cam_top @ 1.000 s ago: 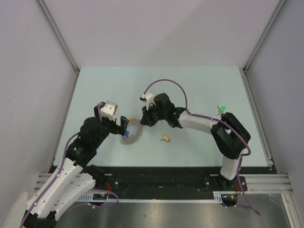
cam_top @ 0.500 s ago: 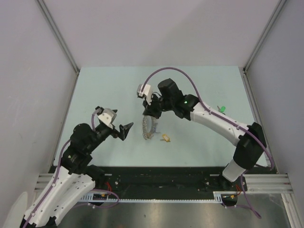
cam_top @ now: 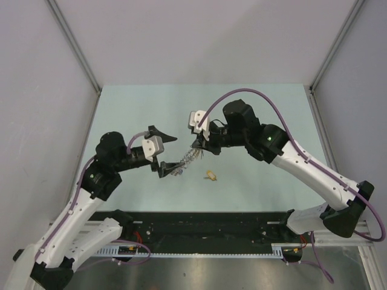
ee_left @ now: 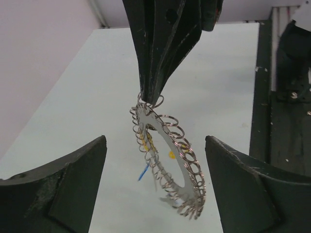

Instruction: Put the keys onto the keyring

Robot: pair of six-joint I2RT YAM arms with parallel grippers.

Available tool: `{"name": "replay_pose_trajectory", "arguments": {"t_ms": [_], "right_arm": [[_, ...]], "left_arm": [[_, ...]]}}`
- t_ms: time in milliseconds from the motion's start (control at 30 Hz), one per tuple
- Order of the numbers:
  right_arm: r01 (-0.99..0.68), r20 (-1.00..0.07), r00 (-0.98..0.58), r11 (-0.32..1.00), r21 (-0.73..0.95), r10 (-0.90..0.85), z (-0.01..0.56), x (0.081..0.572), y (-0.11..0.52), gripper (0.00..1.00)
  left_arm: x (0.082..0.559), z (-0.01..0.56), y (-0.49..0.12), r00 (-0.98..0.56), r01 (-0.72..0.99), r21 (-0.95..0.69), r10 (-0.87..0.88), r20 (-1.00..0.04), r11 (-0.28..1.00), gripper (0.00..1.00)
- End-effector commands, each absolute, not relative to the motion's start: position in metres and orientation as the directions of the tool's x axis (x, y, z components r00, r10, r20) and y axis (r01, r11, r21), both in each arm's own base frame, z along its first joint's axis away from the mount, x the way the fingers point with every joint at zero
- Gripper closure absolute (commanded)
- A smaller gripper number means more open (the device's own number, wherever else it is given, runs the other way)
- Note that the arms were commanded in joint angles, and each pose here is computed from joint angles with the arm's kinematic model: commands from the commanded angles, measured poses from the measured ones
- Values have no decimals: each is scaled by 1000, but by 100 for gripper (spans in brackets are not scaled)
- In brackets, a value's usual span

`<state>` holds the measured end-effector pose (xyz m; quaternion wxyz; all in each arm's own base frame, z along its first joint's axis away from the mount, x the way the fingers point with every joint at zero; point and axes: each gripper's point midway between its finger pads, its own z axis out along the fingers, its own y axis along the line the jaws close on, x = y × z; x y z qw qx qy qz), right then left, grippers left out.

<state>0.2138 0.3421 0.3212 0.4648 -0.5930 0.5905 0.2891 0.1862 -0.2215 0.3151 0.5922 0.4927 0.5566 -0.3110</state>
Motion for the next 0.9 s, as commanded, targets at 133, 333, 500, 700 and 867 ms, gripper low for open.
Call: {"name": "replay_pose_trajectory", "arguments": {"t_ms": [133,333,500,700,867], "right_arm": [[-969,-895,200,58,-242,-400,342,190,342,100],[-976,-894,183,34,-215,-408,334,185,345,100],[-979,-897,179,18,-204,-405,332,181,349,100],[-982,-896,171,6,-190,-409,325,181,353,100],[-983,-898,171,-4,-186,-405,324,179,356,100]], "left_arm": [[174,312,-244,189,974,209,189,-964,89,33],[173,305,-250,157,985,168,180,-971,46,49],[169,296,-254,127,991,132,159,-979,23,53],[169,296,-257,104,994,108,134,-986,24,55],[172,291,-256,82,995,88,148,-986,37,58]]}}
